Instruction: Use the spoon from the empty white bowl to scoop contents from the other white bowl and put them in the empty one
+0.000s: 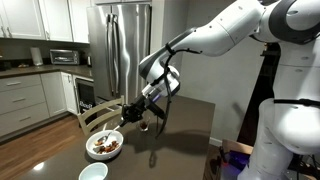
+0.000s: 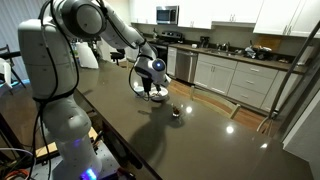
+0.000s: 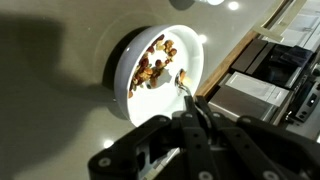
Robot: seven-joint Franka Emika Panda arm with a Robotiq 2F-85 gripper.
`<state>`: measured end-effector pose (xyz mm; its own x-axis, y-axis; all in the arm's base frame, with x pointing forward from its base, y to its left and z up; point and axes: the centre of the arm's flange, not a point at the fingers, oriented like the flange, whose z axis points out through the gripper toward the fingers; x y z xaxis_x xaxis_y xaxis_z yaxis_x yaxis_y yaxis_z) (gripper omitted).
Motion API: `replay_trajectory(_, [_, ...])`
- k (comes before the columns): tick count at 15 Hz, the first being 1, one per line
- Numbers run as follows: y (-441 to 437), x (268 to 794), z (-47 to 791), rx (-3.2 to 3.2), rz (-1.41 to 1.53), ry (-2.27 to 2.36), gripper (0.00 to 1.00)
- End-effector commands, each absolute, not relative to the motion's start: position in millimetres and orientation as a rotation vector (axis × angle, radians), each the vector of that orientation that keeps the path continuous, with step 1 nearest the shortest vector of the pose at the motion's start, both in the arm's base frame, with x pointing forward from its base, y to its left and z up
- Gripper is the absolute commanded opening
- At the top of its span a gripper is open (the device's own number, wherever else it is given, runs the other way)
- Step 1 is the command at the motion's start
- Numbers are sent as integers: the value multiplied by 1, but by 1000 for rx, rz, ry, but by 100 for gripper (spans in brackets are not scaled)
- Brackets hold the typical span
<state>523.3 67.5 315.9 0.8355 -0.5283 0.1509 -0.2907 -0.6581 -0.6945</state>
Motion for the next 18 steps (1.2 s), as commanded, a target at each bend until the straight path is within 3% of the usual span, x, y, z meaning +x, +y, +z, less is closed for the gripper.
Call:
replay_trajectory(1, [68,517,326,-2262,-459,534,2])
replay_trajectory(18, [113,489,334,-2217,-368,399,2])
